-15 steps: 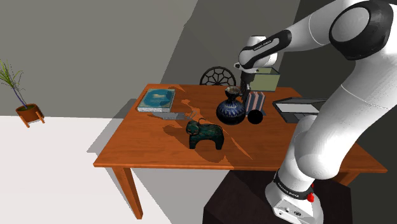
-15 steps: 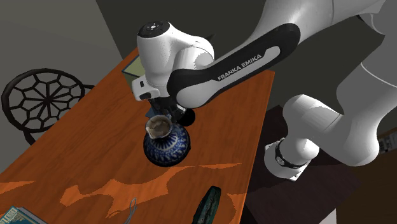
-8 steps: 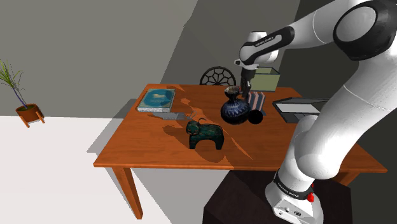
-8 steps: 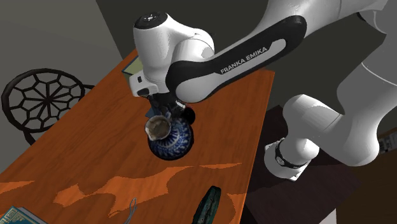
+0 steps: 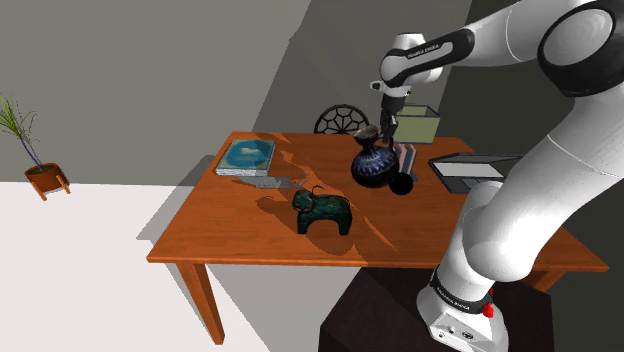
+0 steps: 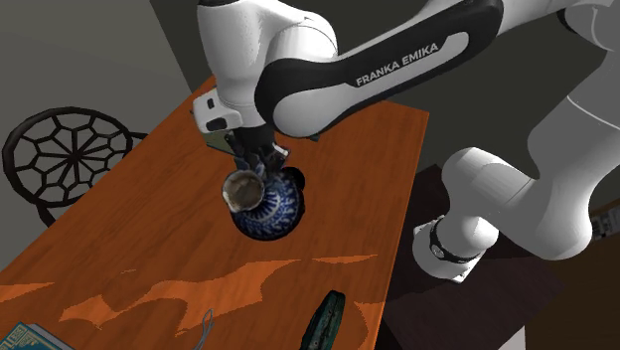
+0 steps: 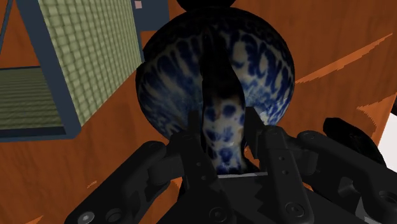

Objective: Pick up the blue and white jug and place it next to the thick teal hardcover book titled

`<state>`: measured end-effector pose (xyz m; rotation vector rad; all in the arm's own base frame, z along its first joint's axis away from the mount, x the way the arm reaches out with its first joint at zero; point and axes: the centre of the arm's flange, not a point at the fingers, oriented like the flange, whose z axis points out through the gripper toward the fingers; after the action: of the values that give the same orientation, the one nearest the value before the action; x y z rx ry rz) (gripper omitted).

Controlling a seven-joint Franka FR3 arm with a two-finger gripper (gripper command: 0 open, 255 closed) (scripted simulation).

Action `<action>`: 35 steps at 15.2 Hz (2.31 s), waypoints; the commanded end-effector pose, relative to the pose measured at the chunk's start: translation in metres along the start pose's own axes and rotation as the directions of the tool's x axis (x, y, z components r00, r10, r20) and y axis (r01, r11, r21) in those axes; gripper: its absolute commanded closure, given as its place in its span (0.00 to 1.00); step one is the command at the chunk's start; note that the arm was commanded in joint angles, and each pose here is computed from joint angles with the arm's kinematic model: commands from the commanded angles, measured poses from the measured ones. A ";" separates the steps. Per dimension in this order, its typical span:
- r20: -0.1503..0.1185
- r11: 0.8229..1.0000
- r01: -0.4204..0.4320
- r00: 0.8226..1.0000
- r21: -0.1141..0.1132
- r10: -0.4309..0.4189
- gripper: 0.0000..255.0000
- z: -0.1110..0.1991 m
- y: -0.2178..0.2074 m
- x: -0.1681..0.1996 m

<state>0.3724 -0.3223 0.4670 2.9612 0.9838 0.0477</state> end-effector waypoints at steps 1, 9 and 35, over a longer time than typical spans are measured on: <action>-0.002 1.000 0.000 1.000 -0.003 0.000 1.00 -0.012 0.000 0.000; -0.002 1.000 0.000 1.000 -0.003 0.000 1.00 -0.054 0.002 0.001; -0.002 1.000 0.000 1.000 -0.003 0.000 1.00 -0.192 0.006 0.004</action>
<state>0.3740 -0.3218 0.6517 2.9622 0.9845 0.0467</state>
